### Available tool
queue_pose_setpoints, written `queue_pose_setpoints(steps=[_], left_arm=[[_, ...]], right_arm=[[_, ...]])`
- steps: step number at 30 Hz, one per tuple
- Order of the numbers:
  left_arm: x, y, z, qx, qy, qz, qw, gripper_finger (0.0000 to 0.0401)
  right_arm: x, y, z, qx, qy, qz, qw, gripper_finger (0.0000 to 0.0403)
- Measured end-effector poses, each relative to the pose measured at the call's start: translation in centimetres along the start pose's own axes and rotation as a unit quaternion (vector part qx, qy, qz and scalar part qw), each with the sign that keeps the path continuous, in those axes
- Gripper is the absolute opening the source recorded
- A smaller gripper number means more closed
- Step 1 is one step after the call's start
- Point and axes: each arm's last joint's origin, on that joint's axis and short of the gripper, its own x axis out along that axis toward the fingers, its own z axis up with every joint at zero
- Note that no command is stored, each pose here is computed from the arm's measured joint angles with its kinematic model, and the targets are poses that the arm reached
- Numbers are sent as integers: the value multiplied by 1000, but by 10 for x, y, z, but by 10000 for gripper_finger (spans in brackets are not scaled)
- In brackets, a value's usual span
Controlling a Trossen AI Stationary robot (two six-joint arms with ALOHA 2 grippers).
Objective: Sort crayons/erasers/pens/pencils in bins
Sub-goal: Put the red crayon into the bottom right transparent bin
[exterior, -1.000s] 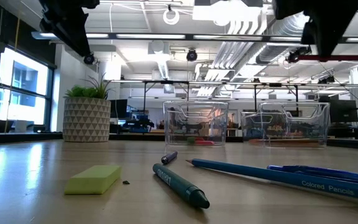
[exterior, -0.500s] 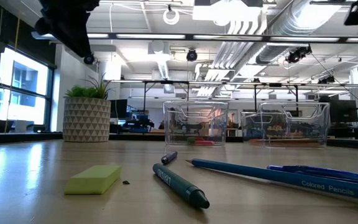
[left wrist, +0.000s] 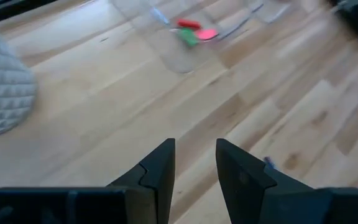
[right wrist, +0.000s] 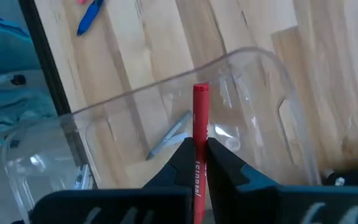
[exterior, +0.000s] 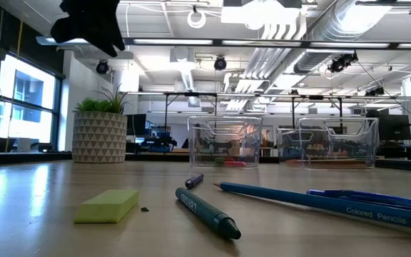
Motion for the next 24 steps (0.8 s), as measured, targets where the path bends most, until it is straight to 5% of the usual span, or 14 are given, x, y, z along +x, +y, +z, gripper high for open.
queue_pose_setpoints(steps=[8,24], left_arm=[[8,-25,-7,-10,5,-33,999,103],[1,-72,16,13,0,-59,998,103]], right_arm=[[6,13,-23,3,-26,-22,999,4],[61,45,-33,-25,-5,-98,995,4]])
